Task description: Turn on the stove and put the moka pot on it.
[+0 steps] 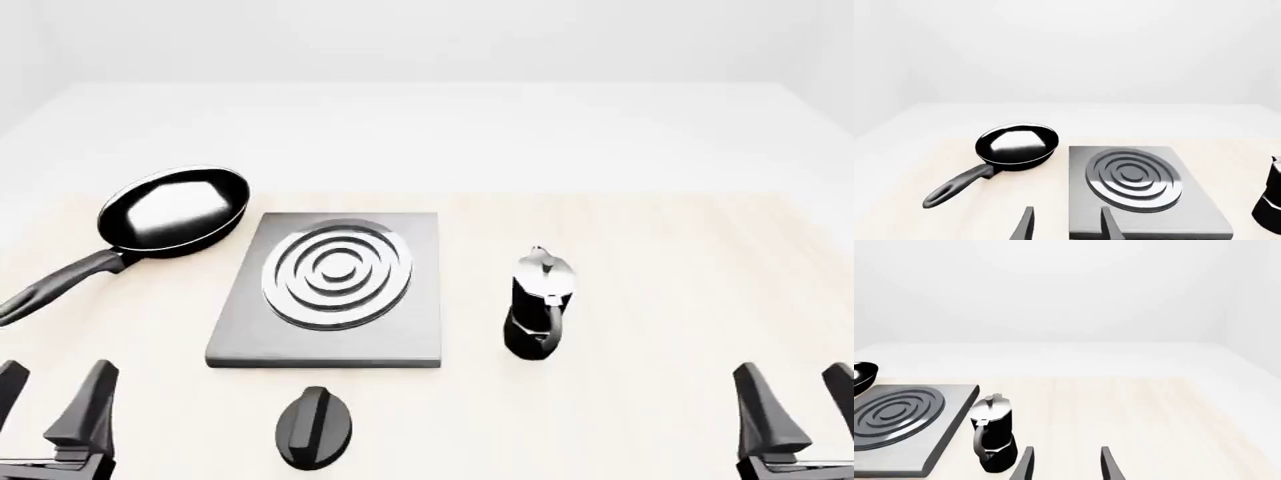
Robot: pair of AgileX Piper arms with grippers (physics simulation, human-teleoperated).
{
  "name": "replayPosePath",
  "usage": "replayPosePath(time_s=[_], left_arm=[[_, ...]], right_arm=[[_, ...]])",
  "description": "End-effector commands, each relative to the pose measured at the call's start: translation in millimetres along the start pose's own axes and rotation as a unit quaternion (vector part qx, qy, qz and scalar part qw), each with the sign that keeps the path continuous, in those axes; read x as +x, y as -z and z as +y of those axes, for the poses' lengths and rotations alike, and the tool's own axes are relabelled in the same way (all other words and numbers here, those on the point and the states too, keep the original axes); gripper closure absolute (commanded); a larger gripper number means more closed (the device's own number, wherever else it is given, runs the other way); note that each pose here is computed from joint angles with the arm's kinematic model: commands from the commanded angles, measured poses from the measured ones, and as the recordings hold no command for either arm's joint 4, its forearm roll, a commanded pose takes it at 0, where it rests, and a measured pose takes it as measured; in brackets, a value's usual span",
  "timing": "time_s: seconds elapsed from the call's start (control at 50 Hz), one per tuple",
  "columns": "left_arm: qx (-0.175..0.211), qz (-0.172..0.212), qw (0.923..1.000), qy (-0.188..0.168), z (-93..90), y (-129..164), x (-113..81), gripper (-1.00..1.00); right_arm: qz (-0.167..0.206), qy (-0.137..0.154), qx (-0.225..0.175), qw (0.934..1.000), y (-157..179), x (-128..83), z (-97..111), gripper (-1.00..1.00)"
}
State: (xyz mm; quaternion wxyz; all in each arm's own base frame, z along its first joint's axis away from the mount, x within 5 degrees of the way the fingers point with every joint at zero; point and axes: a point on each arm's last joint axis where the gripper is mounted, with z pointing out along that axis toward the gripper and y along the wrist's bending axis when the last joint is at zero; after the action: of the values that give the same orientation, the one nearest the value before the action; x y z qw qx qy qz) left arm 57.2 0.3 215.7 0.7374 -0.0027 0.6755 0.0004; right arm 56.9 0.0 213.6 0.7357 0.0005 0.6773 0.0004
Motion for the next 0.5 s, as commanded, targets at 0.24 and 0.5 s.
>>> replayPosePath(time_s=[0.24, 0.5], left_arm=[[0.058, 0.121, 0.9905, -0.03, -13.1, -64, -29.8, -1.0], [0.117, 0.223, 0.9667, -0.044, -37.8, -111, -44.6, -1.0]], right_arm=[[0.009, -0.004, 0.005, 0.9999, -5, 0, -1, -1.0], [0.013, -0.005, 0.005, 0.9999, -6, 1, -1, -1.0]])
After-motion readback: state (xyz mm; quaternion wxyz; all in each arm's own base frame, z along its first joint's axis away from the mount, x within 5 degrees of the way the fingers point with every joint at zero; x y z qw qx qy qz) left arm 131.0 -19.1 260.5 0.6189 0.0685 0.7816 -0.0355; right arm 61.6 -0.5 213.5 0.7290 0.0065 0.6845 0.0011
